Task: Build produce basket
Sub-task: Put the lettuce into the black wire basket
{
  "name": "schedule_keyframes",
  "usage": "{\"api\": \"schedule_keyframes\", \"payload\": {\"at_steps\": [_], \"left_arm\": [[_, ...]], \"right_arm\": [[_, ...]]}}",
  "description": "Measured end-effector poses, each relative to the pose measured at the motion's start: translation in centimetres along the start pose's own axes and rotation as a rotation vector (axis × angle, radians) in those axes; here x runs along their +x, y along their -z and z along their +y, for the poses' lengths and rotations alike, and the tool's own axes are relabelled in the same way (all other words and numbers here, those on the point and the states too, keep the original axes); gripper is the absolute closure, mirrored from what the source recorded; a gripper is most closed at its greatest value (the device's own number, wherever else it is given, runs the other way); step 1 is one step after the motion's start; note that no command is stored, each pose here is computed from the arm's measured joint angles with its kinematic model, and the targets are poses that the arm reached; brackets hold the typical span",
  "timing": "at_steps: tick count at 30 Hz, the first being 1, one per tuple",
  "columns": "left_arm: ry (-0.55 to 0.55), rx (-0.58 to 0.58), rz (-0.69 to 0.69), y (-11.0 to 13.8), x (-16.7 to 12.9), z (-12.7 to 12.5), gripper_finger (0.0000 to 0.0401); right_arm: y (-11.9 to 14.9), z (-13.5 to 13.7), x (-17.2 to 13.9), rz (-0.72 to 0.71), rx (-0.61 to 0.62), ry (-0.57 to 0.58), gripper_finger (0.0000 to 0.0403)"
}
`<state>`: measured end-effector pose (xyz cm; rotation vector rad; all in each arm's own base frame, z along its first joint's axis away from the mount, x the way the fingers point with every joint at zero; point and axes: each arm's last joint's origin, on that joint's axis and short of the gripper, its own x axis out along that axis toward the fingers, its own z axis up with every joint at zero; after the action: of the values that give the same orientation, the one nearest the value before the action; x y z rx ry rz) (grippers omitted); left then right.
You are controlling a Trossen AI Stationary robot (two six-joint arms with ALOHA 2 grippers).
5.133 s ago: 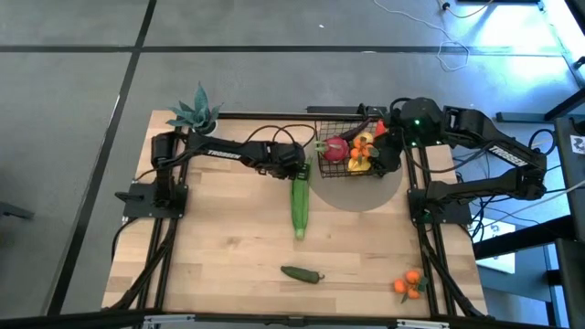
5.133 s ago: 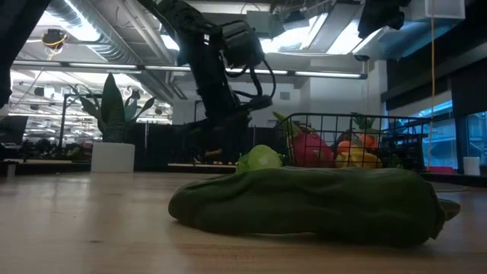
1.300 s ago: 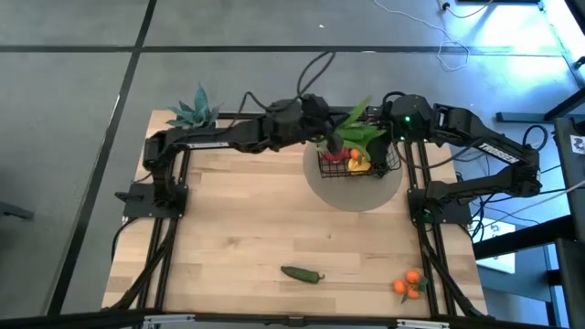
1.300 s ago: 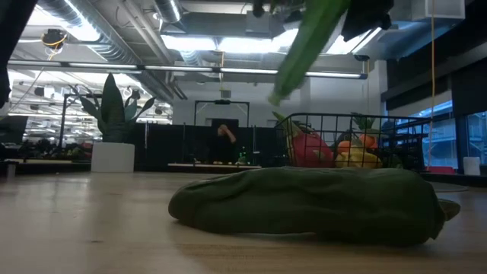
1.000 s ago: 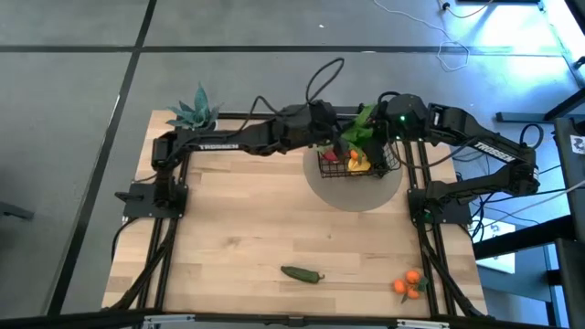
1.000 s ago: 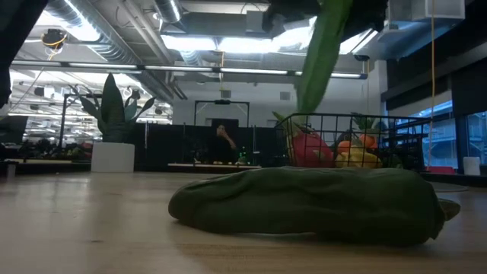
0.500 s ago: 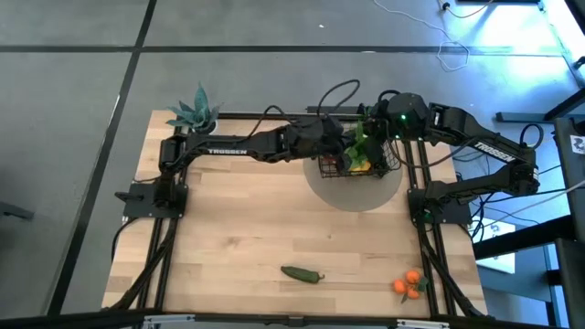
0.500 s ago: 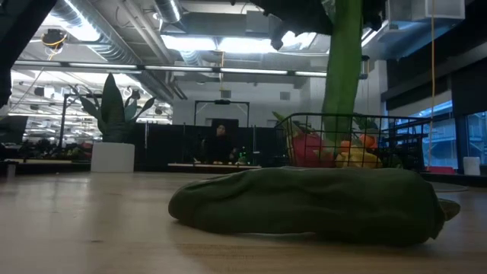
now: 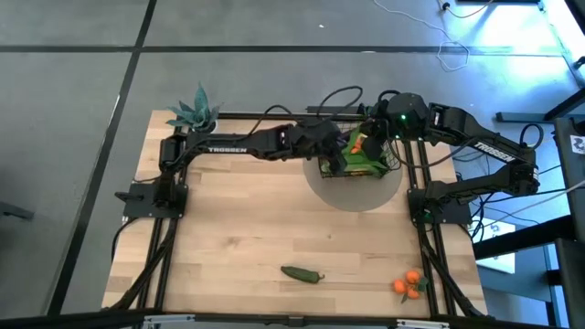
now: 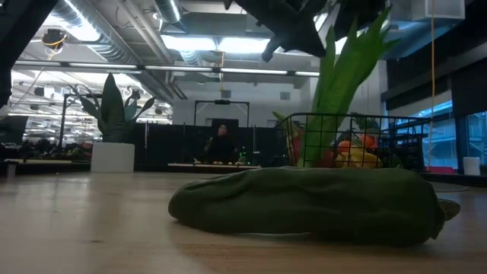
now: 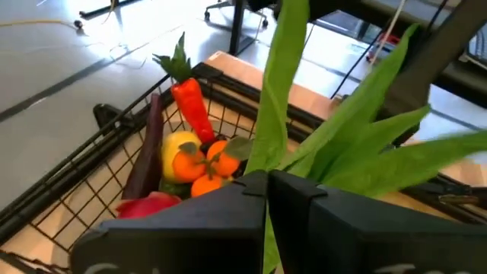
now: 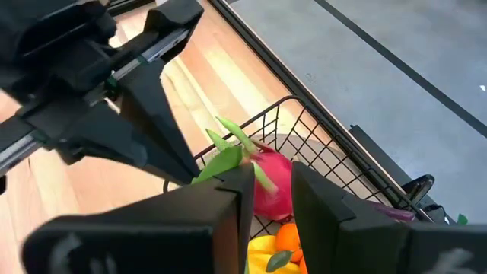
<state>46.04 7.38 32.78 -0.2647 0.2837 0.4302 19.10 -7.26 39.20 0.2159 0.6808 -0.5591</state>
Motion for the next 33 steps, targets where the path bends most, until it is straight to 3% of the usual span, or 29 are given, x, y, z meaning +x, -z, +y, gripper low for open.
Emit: {"api": "schedule_keyframes", "payload": {"at_steps": [8,16,26,33], "left_arm": [[-0.036,-0.036,0.072,1.1,0.7,0.7,0.0401],[-0.039,-0.028,0.061,0.9,0.6,0.7,0.0397],[-0.014,-0.03,0.072,0.9,0.6,0.7,0.0324],[-0.028,0.044,0.044,-0.2,-0.4,0.9,0.0318]], "right_arm": [[0.0,0.0,0.0,0.001,0.0,0.0,0.0324],[0.0,0.0,0.0,0.001,0.0,0.0,0.0324],[0.1,-0.1,-0.3,-0.008,-0.062,-0.001,0.0324],[-0.1,-0.6,-3.7,-0.106,-0.084,-0.017,0.0324]]}}
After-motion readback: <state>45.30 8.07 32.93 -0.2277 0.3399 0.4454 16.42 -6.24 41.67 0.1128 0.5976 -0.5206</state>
